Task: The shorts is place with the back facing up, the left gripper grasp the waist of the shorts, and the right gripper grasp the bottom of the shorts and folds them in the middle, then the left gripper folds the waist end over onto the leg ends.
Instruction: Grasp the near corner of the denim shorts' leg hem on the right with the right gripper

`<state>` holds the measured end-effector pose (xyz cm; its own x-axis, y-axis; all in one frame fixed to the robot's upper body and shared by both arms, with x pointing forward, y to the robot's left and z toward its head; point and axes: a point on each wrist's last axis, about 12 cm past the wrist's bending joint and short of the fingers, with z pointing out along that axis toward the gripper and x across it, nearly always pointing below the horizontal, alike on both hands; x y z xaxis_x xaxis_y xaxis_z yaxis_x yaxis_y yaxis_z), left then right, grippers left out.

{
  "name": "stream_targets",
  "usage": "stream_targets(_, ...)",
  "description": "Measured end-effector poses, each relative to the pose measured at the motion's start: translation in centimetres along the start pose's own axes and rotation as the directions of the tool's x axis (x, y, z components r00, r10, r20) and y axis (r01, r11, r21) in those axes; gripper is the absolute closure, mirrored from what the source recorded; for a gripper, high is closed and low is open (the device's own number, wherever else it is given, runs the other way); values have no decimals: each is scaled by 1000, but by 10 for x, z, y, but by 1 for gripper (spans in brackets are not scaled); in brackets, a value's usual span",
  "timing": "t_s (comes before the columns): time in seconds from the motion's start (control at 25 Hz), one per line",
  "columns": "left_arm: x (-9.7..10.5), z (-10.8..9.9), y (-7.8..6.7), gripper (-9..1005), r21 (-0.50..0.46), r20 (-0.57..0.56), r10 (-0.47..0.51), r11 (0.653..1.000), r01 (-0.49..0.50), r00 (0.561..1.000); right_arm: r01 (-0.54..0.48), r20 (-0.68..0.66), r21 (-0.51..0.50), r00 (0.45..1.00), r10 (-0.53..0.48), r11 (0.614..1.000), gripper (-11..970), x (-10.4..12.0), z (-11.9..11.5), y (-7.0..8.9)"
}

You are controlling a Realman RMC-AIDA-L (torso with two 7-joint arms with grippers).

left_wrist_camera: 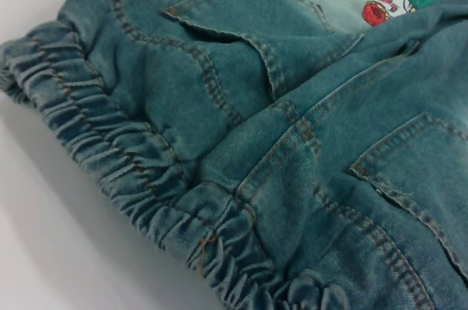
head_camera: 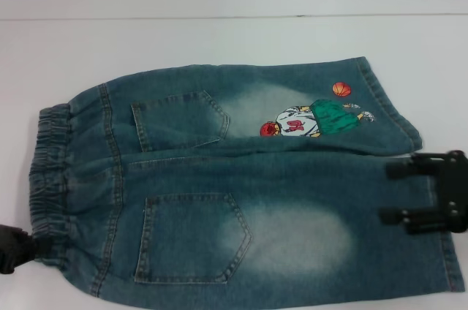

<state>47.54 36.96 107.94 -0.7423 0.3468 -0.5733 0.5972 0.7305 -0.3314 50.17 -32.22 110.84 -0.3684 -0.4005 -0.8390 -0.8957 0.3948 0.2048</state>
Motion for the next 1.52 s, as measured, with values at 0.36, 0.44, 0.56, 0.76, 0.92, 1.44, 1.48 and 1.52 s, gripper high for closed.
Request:
stream_targets(0.36, -3, 9, 1, 941, -7, -26, 34, 999, -34, 999, -199, -381, 38, 903, 198, 979, 152, -26, -26, -3)
stream_targets(0.44, -3, 9, 1, 941, -5, -26, 33, 999, -34, 999, -231, -467, 73, 851, 238, 970, 147, -29, -23, -6)
stream_targets(0.56, -3, 10, 1, 941, -1, -27, 33, 999, -33, 999, -258, -569, 112, 775, 275, 960, 144, -30, -17, -8)
stream_targets(0.76, 0, 12, 2, 941, -7, -27, 22, 1000, -23, 999, -278, -645, 148, 700, 305, 949, 143, -31, -10, -7)
stream_targets(0.92, 3, 14, 3, 941, -4, -27, 9, 1000, -9, 1000, -282, -681, 163, 661, 314, 946, 143, -29, -6, -5)
stream_targets(1.44, 4, 16, 2, 941, 2, -26, 7, 1000, -7, 1000, -326, -728, 130, 610, 313, 936, 143, -22, 10, -2)
stream_targets(1.48, 4, 16, 2, 941, 2, -26, 7, 1000, -7, 1000, -327, -728, 130, 609, 314, 936, 143, -22, 11, -2)
stream_targets(1.52, 5, 16, 2, 941, 2, -26, 6, 1000, -6, 1000, -330, -728, 133, 607, 318, 934, 143, -22, 11, -2)
